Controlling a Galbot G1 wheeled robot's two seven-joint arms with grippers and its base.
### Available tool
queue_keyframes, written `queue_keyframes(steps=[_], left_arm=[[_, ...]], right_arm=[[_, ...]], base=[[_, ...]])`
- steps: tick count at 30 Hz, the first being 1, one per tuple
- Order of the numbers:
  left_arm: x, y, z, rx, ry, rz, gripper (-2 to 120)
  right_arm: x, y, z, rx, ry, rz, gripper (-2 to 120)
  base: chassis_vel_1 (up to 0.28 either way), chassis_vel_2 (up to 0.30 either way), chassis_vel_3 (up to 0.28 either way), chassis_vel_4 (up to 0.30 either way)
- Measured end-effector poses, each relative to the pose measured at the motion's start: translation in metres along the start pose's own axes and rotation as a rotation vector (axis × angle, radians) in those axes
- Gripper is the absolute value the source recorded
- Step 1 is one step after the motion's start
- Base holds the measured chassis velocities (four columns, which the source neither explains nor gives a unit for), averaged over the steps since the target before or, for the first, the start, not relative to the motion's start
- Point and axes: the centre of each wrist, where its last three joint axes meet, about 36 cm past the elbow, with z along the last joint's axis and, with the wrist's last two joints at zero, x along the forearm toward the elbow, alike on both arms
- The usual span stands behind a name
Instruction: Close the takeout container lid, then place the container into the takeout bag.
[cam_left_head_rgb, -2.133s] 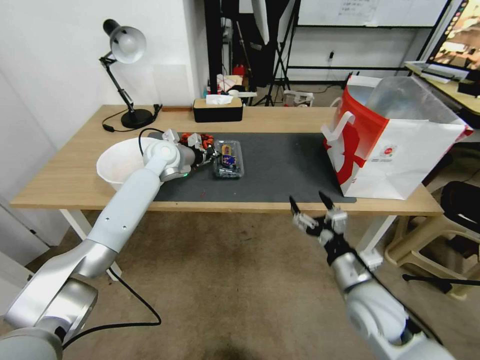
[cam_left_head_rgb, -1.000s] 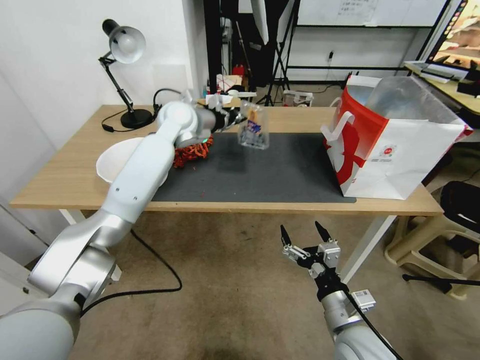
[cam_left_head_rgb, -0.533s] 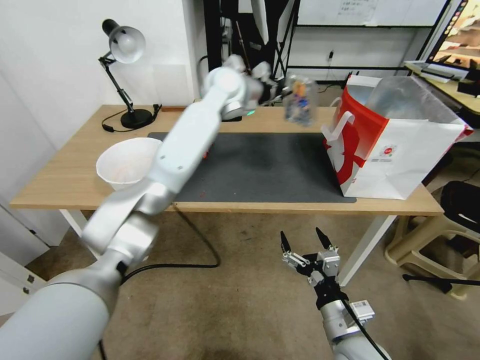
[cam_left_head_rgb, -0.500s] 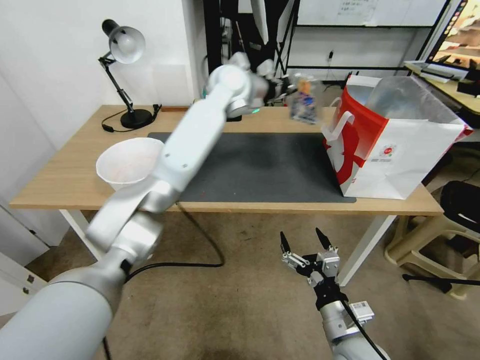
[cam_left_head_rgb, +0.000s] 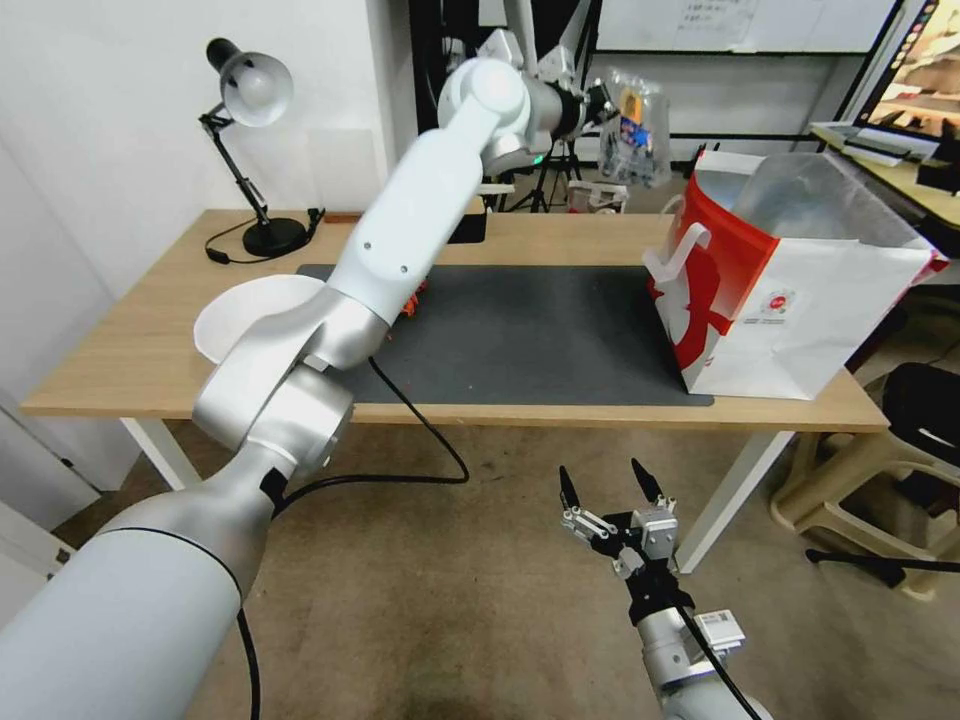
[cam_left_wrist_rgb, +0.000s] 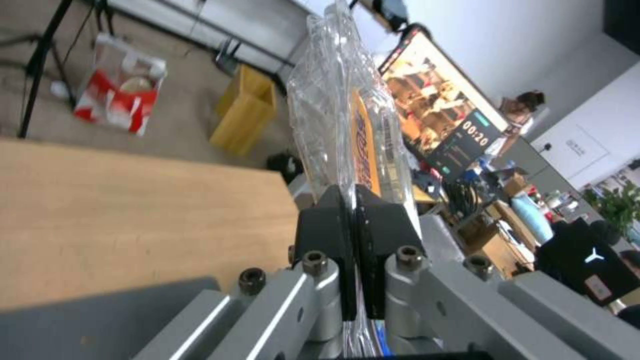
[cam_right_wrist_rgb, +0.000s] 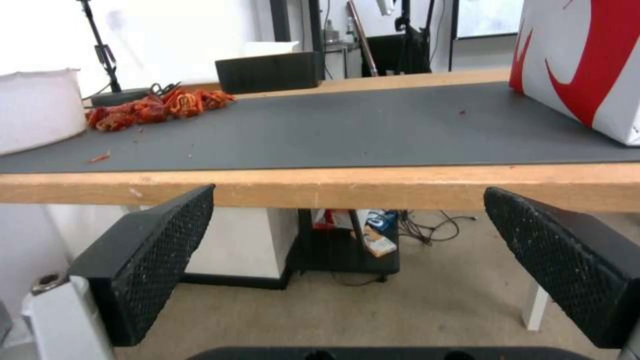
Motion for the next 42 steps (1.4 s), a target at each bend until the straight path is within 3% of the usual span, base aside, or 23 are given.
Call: queue_keyframes(steps=[3,6,7,10,19,26,35,42], left_arm=[[-0.004,-0.005,0.006,-0.040,-0.008,0.030,0],[-0.011,-0.013,0.021,-0.114,-0.018,0.133,0],[-0.011,-0.013,0.021,-0.114,-0.018,0.133,0],[-0.022,-0.018,0.042,-0.197,-0.042,0.242,0],[-0.041,-0.026,0.084,-0.410,-0.115,0.378,0],[-0.044,-0.028,0.093,-0.454,-0.140,0.422,0],[-0.049,-0.025,0.119,-0.539,-0.141,0.417,0],[-0.052,-0.023,0.127,-0.597,-0.133,0.403,0]], right_arm=[[-0.002,0.000,0.000,-0.001,-0.004,-0.001,100],[-0.004,0.001,0.001,-0.003,-0.005,-0.004,100],[-0.004,0.001,0.001,-0.003,-0.005,-0.004,100],[-0.005,0.001,0.002,-0.004,-0.005,0.000,100],[-0.005,0.003,0.004,-0.018,-0.002,0.013,100],[-0.004,0.006,0.007,-0.031,0.005,0.021,100],[-0.005,0.006,0.007,-0.040,0.005,0.029,100],[-0.006,0.006,0.007,-0.044,0.005,0.032,100]], base=[[0.000,0.000,0.000,0.000],[0.000,0.000,0.000,0.000],[0.000,0.000,0.000,0.000],[0.000,0.000,0.000,0.000],[0.000,0.000,0.000,0.000],[0.000,0.000,0.000,0.000],[0.000,0.000,0.000,0.000],[0.000,0.000,0.000,0.000]])
